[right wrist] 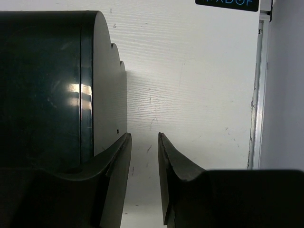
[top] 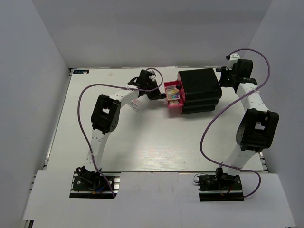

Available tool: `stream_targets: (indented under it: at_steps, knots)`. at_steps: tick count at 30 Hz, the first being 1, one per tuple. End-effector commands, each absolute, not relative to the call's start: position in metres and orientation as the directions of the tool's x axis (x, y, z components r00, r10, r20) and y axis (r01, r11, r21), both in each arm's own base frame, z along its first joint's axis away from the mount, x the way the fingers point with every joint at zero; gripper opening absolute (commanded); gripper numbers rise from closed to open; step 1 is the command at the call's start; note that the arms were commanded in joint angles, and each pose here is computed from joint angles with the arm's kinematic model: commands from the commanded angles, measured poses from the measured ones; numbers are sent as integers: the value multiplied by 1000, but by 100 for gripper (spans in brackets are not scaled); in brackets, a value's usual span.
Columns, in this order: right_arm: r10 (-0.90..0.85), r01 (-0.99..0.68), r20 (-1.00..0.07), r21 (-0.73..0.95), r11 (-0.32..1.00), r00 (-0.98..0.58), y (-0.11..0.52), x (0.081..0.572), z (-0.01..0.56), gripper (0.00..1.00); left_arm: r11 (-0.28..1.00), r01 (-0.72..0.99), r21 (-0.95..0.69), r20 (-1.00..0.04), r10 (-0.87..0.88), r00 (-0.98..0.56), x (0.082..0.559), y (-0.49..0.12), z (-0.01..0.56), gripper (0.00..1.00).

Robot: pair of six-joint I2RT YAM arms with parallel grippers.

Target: Organize the makeup

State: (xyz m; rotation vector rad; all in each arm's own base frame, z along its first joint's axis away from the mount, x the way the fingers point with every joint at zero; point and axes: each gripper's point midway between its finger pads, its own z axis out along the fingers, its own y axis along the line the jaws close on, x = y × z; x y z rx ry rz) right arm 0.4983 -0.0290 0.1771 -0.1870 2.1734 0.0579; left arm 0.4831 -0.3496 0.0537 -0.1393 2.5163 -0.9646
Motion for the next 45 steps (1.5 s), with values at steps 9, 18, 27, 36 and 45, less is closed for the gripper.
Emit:
stream_targets:
  at_steps: [9, 18, 27, 36, 45]
  knots:
    - [-127, -260, -812, 31, 965, -569, -5, 494, 179, 34, 666, 169, -727, -411, -225, -883, 484, -399, 105, 0]
    - [-126, -260, -809, 34, 965, -574, -5, 494, 177, 34, 635, 188, -750, -405, -215, -889, 480, -416, 110, 0]
    - [-121, -262, -807, 43, 964, -578, -4, 495, 175, 34, 567, 265, -780, -426, -170, -889, 466, -433, 135, 0]
    - [-117, -258, -804, 46, 965, -583, -5, 495, 172, 34, 522, 306, -796, -427, -126, -896, 448, -449, 149, 0]
    - [-122, -247, -799, 34, 968, -589, -8, 494, 170, 38, 580, 276, -767, -436, -154, -887, 445, -440, 148, 4]
